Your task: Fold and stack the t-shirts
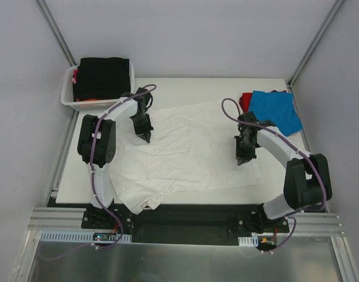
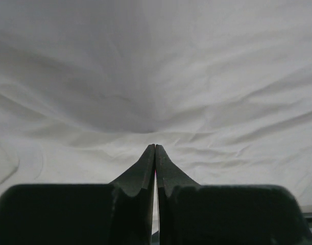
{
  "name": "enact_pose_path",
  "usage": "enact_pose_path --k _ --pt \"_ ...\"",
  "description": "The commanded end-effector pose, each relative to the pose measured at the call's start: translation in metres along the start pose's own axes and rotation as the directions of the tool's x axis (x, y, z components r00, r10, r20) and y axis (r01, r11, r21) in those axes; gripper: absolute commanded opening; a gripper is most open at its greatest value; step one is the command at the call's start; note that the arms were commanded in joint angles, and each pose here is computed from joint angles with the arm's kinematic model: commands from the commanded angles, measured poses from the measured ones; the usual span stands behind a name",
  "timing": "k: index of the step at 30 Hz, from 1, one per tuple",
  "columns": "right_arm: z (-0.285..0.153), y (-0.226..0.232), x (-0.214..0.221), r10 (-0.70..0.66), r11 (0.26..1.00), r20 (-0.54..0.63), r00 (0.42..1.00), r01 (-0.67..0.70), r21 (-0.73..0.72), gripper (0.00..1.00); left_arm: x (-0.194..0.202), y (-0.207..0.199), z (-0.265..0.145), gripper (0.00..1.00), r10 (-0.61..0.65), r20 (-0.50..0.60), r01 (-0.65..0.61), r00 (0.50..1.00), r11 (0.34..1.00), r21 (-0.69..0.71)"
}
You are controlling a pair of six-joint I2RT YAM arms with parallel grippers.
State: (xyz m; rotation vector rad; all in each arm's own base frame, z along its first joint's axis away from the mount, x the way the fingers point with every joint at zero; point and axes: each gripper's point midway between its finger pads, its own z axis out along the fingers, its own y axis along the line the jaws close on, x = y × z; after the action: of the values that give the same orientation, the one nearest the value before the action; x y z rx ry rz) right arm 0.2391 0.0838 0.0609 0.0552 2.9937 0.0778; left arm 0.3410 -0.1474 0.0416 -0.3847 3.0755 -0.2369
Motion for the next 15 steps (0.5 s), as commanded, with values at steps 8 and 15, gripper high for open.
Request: enact_pose_path --k 8,15 --pt "0.047 0.025 -0.002 0.039 0.984 0.072 0.997 -0.026 -0.177 0.01 -0.055 -0.028 -0.038 0.02 0.082 0.156 -0.094 0.984 0.993 0.072" --pt "0.052 0.022 -0.005 0.078 0.982 0.066 0.995 -0.065 -0.179 0.01 -0.048 -0.026 -0.040 0.02 0.111 0.147 -0.123 0.983 0.989 0.077"
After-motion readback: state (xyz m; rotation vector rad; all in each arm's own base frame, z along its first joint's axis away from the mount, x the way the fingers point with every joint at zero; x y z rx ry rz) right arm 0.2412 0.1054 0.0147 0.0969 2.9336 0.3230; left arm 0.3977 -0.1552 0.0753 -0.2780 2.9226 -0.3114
